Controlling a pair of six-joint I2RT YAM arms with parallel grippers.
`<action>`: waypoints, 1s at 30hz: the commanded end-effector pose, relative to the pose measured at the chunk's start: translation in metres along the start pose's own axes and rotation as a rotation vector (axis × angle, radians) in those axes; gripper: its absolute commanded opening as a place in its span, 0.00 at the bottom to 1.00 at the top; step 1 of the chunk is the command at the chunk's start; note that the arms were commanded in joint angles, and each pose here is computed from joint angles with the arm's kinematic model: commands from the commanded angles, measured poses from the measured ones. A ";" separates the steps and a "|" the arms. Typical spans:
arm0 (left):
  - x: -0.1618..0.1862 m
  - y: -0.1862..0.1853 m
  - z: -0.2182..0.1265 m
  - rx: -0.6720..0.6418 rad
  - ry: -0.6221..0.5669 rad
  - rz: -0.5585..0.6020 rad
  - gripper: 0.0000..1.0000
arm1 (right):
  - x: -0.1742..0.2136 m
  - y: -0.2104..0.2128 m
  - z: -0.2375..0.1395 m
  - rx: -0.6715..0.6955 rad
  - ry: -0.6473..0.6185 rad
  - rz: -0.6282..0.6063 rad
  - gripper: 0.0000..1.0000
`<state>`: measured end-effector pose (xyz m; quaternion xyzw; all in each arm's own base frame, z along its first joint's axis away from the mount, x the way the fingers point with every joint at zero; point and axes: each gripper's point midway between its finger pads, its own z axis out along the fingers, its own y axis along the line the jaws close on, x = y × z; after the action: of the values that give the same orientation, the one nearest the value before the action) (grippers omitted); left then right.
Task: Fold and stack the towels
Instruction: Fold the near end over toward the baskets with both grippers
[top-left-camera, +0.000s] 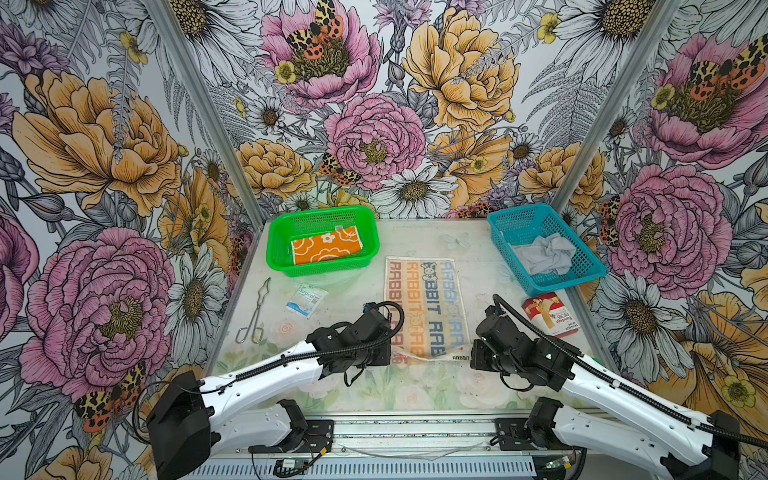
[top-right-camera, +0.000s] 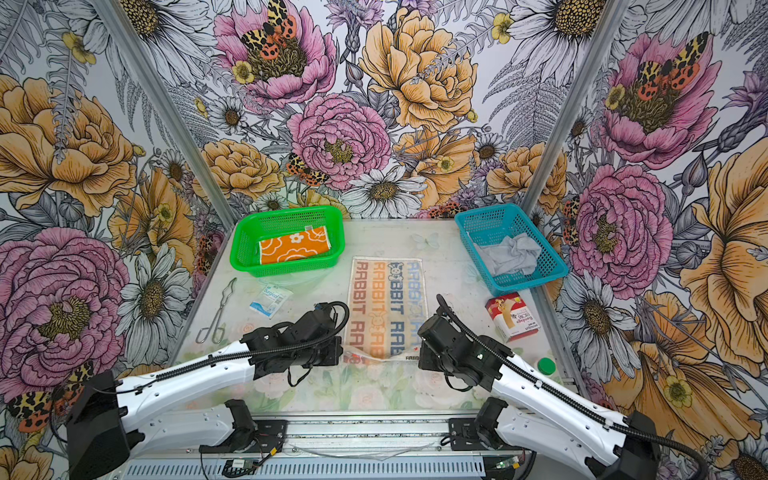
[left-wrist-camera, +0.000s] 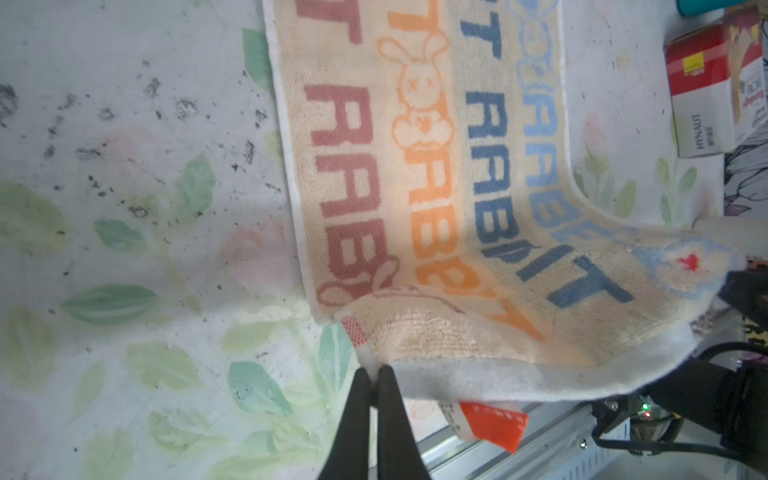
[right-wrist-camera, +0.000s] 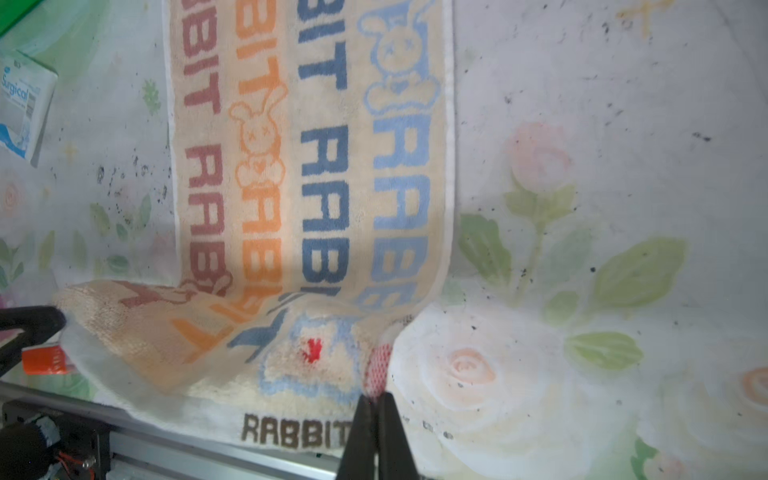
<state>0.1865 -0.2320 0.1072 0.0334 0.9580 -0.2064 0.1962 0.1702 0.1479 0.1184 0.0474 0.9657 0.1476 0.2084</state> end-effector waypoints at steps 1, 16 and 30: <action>-0.034 -0.017 -0.003 0.060 -0.047 0.091 0.00 | -0.048 0.017 -0.003 -0.060 -0.117 -0.031 0.00; -0.141 -0.002 0.021 0.013 -0.114 0.108 0.00 | -0.151 0.031 0.027 -0.072 -0.141 -0.111 0.00; -0.232 0.027 0.082 -0.071 -0.109 0.077 0.00 | -0.226 0.011 0.087 -0.122 -0.090 -0.054 0.00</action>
<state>0.4207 -0.2397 0.1312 0.0424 0.9472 -0.1775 0.2636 0.3951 0.1388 0.1341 0.0343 0.9519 0.1701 0.2524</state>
